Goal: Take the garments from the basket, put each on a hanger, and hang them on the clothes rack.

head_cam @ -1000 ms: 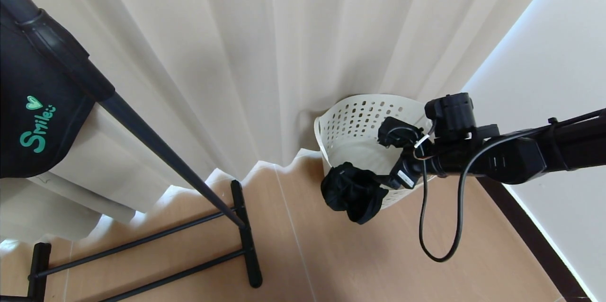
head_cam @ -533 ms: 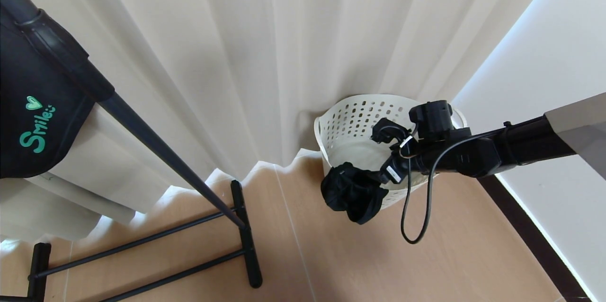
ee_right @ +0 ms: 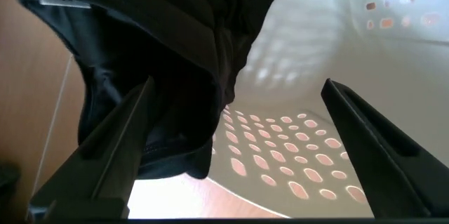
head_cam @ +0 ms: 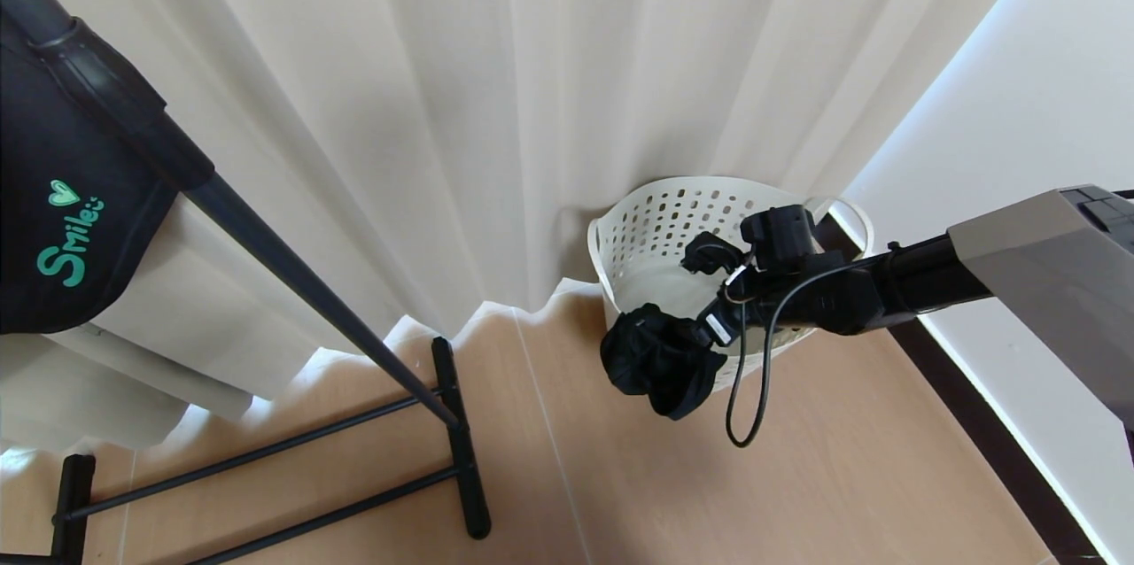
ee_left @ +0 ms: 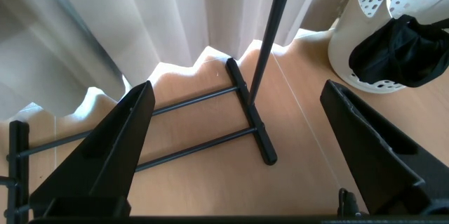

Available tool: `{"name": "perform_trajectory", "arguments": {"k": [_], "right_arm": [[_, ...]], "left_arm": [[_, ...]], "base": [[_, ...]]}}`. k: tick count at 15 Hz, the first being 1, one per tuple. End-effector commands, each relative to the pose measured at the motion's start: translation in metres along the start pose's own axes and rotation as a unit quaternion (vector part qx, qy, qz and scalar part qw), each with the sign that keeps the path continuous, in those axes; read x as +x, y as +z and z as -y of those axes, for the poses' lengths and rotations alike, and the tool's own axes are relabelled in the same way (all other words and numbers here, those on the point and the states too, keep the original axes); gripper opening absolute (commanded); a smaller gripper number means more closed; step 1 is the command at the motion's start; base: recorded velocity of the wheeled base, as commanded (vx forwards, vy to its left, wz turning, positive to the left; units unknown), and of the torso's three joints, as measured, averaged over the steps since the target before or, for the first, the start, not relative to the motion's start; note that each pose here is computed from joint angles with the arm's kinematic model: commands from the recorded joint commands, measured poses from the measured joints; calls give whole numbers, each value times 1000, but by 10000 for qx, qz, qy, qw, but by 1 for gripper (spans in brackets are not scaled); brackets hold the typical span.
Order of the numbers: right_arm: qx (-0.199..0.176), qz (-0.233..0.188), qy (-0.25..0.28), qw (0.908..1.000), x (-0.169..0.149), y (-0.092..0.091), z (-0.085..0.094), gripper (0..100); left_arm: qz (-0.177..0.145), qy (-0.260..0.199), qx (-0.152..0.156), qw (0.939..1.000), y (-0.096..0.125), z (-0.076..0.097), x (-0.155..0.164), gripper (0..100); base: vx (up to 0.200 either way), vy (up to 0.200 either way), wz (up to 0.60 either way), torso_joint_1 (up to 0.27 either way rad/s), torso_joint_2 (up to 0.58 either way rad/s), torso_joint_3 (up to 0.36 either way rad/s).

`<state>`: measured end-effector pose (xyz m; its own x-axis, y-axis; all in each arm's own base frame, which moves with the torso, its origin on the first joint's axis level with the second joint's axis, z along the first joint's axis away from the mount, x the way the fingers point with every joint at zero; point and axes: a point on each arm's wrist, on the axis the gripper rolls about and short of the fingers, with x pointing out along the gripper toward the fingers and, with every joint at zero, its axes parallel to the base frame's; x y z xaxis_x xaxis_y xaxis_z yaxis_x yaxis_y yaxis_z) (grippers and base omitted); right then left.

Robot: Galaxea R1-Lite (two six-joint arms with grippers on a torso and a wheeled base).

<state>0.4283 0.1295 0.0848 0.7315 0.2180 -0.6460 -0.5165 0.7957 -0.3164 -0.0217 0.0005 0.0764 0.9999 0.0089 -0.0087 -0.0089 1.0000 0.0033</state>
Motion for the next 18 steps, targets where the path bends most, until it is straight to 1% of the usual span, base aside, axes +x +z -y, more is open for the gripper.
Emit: {"name": "perform_trajectory", "arguments": {"k": [1,4,6,9,12,16,18], "right_arm": [[27,-42,22,10000,9,-2,-1,100],[296,-10,-1,9996,20,-1,-1,100],[357,-3,-4,9994,26,-1,-1,100],[559,54,-27,9984,31,2,0,100],[577,71,-27,9983,35,3,-1,100],[758,71,-49,9971,45,2,0,100],[759,93,-56,9971,46,2,0,100]], "left_arm": [[5,1,-1,10000,0,0,0,100],[5,1,-1,10000,0,0,0,100],[5,1,-1,10000,0,0,0,100],[5,1,-1,10000,0,0,0,100],[5,1,-1,10000,0,0,0,100],[5,1,-1,10000,0,0,0,100],[5,1,-1,10000,0,0,0,100]], "base": [[0,0,0,0,0,0],[0,0,0,0,0,0],[0,0,0,0,0,0],[0,0,0,0,0,0],[0,0,0,0,0,0],[0,0,0,0,0,0],[0,0,0,0,0,0]]}}
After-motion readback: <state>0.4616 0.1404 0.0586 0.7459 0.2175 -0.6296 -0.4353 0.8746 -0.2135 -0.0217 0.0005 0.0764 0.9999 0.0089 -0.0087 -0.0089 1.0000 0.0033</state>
